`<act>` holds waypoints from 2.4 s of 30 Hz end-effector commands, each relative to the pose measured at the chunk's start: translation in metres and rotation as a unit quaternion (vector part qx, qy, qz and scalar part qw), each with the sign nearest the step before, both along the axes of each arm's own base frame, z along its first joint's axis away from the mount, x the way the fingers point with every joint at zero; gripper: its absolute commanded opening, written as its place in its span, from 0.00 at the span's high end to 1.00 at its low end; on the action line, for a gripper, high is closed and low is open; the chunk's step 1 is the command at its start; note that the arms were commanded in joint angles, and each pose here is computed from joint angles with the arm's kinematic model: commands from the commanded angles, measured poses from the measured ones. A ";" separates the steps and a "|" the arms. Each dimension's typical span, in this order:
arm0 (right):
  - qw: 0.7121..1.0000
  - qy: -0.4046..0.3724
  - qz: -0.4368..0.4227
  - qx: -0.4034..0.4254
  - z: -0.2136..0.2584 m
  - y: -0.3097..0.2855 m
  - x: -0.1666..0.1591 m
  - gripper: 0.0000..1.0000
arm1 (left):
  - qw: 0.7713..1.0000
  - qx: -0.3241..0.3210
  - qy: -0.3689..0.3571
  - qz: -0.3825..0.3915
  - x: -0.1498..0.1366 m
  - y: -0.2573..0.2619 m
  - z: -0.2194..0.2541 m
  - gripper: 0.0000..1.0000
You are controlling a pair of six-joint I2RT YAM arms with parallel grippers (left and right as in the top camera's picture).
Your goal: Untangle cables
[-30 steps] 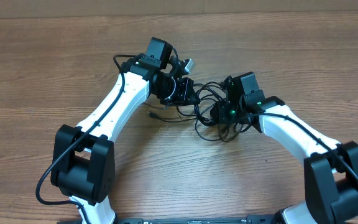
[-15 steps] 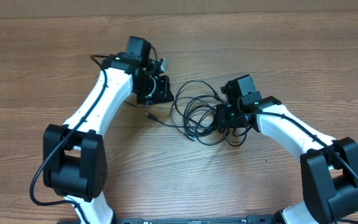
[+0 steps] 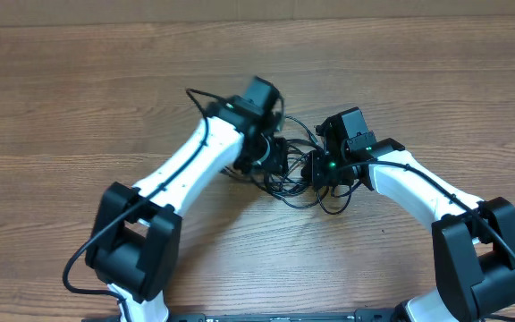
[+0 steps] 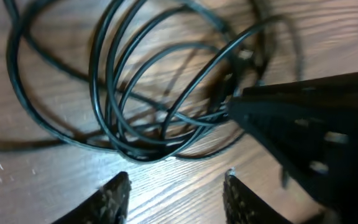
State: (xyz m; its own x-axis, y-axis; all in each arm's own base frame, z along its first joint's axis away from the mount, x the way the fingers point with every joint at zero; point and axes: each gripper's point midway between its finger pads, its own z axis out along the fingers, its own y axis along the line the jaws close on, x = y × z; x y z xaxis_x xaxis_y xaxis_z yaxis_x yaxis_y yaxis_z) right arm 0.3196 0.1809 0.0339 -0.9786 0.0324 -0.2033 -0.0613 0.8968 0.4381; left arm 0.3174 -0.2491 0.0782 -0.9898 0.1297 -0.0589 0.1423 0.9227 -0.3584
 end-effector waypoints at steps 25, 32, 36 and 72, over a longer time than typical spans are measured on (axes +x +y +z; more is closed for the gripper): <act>0.998 -0.017 -0.027 -0.053 -0.009 -0.020 0.009 0.83 | 0.987 0.025 -0.013 0.161 0.005 0.010 -0.057 0.60; 0.998 -0.029 -0.029 -0.049 -0.008 -0.018 0.016 0.68 | 0.987 0.024 -0.014 0.155 0.002 0.005 -0.057 0.58; 0.998 -0.028 -0.028 -0.049 -0.015 -0.017 0.018 0.67 | 0.986 0.025 -0.012 0.163 0.000 0.003 -0.057 0.58; 0.982 -0.010 -0.062 -0.176 -0.043 -0.062 0.013 0.96 | 0.990 0.005 -0.008 0.138 0.010 0.016 -0.041 0.96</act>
